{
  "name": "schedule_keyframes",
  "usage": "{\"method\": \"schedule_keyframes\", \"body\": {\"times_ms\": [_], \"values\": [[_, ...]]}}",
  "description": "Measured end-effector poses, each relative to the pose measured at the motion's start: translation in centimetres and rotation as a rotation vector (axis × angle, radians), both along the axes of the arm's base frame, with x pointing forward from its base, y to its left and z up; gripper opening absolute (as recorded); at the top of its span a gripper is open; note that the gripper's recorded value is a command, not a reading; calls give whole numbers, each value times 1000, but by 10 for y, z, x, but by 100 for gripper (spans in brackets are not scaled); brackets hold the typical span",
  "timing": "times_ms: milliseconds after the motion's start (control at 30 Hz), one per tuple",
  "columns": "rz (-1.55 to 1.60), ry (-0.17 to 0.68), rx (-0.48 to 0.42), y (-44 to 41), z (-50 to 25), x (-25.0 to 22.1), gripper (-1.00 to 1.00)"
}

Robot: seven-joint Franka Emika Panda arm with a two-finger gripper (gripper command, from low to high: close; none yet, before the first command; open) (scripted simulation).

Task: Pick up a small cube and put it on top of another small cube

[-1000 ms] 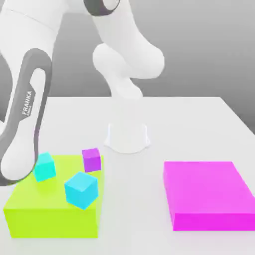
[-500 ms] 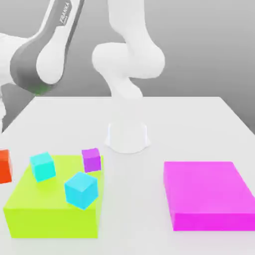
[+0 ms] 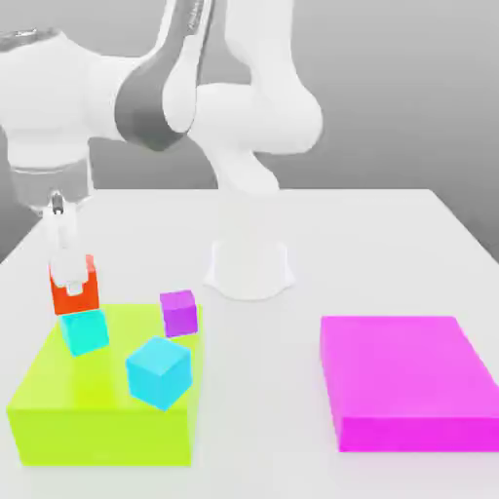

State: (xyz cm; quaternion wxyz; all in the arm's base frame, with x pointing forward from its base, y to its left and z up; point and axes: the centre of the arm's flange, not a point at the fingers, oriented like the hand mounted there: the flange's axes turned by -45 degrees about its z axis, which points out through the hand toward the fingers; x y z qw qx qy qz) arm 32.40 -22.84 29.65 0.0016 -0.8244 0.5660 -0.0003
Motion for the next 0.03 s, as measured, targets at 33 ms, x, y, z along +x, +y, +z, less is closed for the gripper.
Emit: {"method": "schedule_keyframes", "body": {"times_ms": [33], "values": [[0, 0, 0, 0, 0, 0, 100]]}}
